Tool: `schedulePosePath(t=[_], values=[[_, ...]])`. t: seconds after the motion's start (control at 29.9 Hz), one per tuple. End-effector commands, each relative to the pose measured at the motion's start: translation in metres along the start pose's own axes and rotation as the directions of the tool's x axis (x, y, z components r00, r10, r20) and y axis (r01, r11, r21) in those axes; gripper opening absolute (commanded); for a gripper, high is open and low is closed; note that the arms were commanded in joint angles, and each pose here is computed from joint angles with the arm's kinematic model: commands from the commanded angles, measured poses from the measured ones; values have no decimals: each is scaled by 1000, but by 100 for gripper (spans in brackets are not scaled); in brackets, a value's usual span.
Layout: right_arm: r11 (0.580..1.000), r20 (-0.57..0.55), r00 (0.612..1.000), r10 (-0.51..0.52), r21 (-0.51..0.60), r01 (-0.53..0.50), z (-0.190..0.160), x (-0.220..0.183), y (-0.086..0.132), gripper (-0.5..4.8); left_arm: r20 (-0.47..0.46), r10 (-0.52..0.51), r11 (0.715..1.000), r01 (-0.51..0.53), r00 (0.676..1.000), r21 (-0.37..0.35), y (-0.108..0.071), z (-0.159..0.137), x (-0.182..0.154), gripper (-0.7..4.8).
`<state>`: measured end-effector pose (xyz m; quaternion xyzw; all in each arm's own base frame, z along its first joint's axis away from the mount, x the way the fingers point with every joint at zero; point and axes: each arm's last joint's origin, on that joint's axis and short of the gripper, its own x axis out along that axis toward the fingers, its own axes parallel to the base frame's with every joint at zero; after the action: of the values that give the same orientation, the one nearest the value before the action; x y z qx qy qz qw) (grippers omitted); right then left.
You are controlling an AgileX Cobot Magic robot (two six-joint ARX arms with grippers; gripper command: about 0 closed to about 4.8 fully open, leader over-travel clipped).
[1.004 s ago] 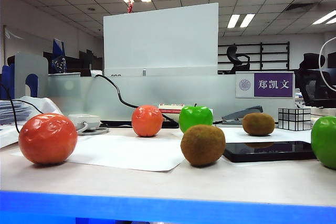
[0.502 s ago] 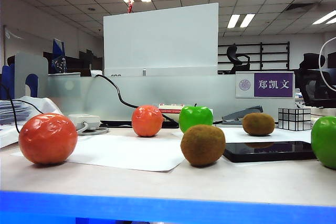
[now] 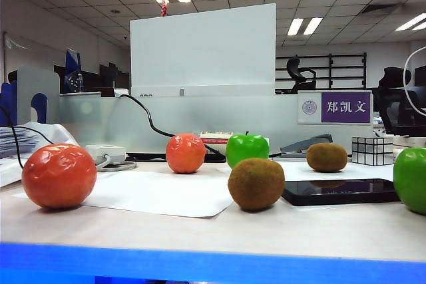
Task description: Put the same fruits together.
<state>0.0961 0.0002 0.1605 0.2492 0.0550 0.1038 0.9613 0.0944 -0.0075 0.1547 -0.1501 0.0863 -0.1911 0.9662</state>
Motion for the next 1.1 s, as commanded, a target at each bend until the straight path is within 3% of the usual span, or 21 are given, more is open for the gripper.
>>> schedulePosePath(t=[0.03, 0.1, 0.27, 0.4, 0.57, 0.8, 1.0, 1.1], values=[[998, 33, 998, 55, 6, -55, 4, 0, 3, 190, -27, 23, 1000, -24, 999, -9, 2, -3, 1, 479], [997, 54, 995, 79, -5, -79, 6, 0, 5, 221, -38, 41, 999, -41, 998, 9, 3, -4, 1, 479], [986, 115, 980, 164, -41, -160, 14, -2, 11, 221, -81, 23, 999, -19, 996, 41, 1, -6, 6, 479], [980, 155, 968, 195, -65, -187, 18, -3, 14, 222, -118, -25, 994, 37, 993, 105, -8, -9, 14, 479], [976, 145, 966, 216, -52, -211, 18, -3, 15, 236, -151, -13, 981, 42, 989, 190, -19, -14, 26, 479], [950, 145, 940, 310, -76, -302, 19, -4, 23, 249, -111, 134, 937, -90, 985, 337, -19, -12, 45, 479], [924, 159, 911, 380, -98, -369, 21, -5, 30, 250, -151, 41, 917, 23, 988, 399, -20, -14, 60, 479], [919, 169, 904, 392, -106, -379, 22, -5, 32, 252, -157, 36, 917, 30, 987, 399, -19, -17, 66, 479]])
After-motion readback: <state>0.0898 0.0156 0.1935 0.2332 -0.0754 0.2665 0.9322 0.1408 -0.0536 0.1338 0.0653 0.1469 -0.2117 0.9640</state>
